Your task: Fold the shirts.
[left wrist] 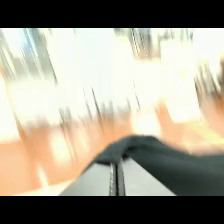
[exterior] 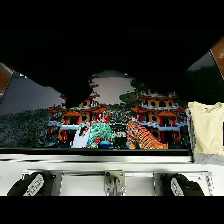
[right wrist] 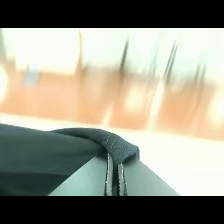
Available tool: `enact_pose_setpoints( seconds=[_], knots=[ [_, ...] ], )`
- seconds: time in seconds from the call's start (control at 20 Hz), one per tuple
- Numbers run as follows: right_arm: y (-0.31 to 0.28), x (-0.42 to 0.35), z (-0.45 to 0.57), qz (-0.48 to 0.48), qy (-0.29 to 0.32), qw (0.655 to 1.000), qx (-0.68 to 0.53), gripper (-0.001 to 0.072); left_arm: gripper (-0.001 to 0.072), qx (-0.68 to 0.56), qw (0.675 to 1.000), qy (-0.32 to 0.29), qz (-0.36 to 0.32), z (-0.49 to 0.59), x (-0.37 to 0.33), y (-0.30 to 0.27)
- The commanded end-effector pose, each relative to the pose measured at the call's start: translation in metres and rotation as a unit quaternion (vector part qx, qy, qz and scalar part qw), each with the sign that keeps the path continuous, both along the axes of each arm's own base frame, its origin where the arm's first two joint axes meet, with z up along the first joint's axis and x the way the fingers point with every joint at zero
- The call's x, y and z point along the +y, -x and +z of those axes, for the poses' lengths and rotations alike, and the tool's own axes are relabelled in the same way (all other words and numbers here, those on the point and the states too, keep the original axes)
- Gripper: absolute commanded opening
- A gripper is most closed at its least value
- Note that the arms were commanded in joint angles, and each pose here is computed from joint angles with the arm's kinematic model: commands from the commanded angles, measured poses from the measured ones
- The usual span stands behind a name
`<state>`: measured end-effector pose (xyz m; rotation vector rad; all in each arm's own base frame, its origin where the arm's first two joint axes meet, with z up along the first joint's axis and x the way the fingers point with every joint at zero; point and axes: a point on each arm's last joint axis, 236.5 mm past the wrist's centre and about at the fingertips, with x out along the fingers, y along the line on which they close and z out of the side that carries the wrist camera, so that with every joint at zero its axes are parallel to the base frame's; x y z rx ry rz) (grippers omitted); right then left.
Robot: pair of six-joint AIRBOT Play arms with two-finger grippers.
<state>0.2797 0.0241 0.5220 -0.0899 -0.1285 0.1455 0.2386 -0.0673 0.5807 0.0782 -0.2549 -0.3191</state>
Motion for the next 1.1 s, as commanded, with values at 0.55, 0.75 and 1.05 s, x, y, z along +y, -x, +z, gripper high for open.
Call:
enact_pose_setpoints(
  seconds=[0.55,0.75,1.05],
  knots=[
    [0.127,-0.039,-0.072,-0.143,0.024,0.972,0.187,0.0080,0.0035,0.112,0.986,-0.038,0.118,-0.063,0.011,0.087],
    [0.086,-0.050,-0.183,-0.128,-0.013,0.895,0.428,0.0080,0.0035,0.283,0.954,-0.011,0.099,-0.161,0.035,0.022],
    [-0.042,-0.064,-0.370,-0.087,-0.054,0.806,0.583,0.0079,0.0034,0.511,0.854,0.074,0.065,-0.367,0.070,-0.103]
  ],
)
